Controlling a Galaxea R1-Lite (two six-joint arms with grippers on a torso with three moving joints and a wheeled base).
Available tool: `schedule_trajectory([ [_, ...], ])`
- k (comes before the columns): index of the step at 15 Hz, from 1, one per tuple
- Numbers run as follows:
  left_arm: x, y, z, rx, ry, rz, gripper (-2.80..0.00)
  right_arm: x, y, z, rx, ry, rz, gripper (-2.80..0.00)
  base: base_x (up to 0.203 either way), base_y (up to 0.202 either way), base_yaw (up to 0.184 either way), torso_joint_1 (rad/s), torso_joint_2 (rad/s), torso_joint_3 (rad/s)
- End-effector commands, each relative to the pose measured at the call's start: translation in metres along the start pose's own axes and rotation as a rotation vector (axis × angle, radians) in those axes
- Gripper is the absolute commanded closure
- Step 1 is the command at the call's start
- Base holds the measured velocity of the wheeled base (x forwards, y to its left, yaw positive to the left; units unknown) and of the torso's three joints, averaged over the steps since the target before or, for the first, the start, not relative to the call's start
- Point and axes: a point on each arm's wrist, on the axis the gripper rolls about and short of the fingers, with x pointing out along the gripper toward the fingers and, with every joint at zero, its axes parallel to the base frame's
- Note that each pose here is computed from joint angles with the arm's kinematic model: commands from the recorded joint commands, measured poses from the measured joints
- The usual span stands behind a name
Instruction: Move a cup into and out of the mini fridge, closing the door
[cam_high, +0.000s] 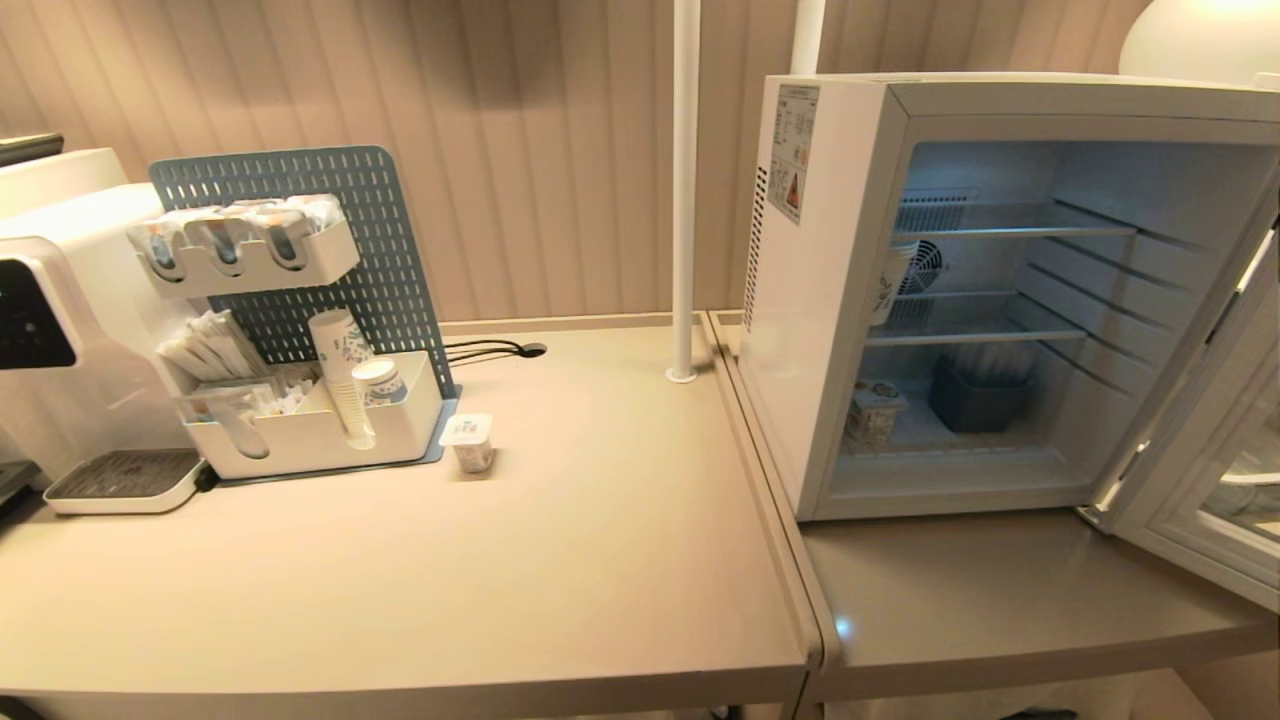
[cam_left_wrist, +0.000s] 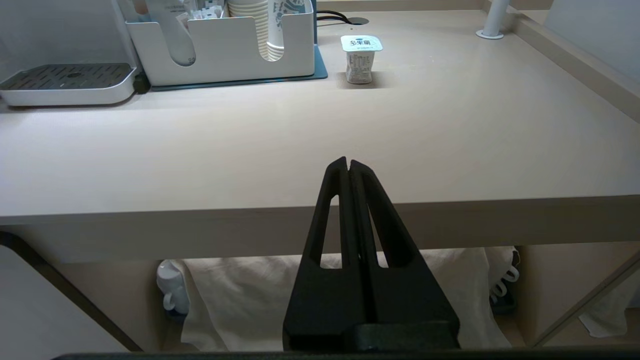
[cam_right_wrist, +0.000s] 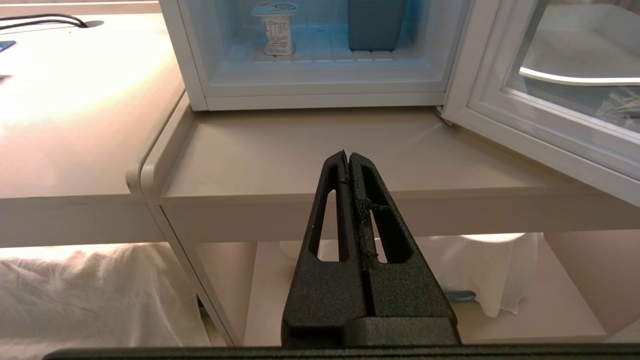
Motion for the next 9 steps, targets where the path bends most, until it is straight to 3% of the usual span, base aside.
schedule_trajectory([
  [1, 0.0002, 0.0000, -0.0003, -0.001, 0.002, 0.001, 0.00, 0.0002, 0.0000, -0.0001, 0.000, 0.004, 0.000, 0.00, 0.000, 0.000, 0.000, 0.000, 0.00, 0.000],
  [5, 0.0002, 0.0000, -0.0003, -0.003, 0.002, 0.001, 0.00, 0.0002, 0.0000, 0.0000, 0.001, 0.002, -0.001, 0.00, 0.000, 0.000, 0.000, 0.000, 0.00, 0.000],
  [9, 0.0002, 0.0000, -0.0003, -0.003, 0.002, 0.001, 0.00, 0.0002, 0.0000, 0.0002, 0.006, 0.001, -0.001, 0.00, -0.165, 0.000, 0.002, 0.005, 0.01, 0.004],
])
